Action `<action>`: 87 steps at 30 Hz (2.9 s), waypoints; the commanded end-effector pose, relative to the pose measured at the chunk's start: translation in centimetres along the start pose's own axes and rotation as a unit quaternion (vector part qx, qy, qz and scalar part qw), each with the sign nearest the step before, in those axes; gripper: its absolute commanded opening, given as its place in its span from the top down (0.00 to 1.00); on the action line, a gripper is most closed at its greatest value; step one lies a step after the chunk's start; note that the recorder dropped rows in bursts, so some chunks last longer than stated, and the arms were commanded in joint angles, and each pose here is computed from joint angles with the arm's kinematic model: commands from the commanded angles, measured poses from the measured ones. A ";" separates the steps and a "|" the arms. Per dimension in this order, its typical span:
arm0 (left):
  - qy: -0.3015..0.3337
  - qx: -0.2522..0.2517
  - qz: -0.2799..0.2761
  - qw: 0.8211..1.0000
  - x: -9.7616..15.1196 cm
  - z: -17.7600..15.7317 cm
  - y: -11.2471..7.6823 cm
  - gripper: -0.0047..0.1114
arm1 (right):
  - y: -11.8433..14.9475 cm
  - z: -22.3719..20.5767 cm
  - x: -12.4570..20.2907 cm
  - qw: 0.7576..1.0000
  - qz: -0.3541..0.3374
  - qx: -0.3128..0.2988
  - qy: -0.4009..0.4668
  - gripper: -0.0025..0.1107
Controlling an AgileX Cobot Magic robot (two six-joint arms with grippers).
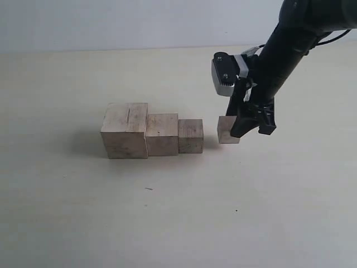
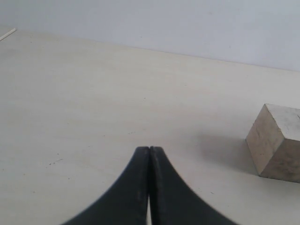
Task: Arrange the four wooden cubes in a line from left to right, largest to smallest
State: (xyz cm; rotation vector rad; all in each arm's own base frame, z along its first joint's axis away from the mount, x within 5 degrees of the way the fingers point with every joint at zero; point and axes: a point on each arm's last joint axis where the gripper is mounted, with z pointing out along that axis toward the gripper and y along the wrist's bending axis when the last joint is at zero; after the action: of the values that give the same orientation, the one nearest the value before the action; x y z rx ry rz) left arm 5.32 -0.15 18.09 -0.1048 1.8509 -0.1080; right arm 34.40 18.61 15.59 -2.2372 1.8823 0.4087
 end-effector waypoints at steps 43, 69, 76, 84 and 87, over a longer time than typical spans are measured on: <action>-0.005 0.004 -0.002 1.000 0.0 0.0 0.0 0.96 | -0.4 2.4 -1.3 0.999 0.020 -0.004 -0.032 0.55; -0.005 0.004 -0.002 1.000 0.0 0.0 0.0 0.96 | -0.3 -1.3 0.3 0.979 0.165 0.075 0.091 0.49; -0.005 0.004 -0.002 1.000 0.0 0.0 0.0 0.96 | -0.9 0.9 0.5 0.976 0.196 0.067 0.072 0.49; -0.005 0.004 -0.002 1.000 0.0 0.0 0.0 0.96 | -1.5 3.2 1.0 0.974 0.208 0.064 0.066 0.49; -0.005 0.004 -0.002 1.000 0.0 0.0 0.0 0.96 | -1.5 3.3 0.8 0.976 0.200 0.060 0.056 0.49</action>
State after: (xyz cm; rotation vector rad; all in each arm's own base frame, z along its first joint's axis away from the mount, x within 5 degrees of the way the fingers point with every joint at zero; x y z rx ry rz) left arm 5.32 -0.15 18.09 -0.1048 1.8509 -0.1080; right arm 35.61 18.80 12.12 -1.8442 2.3804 0.1905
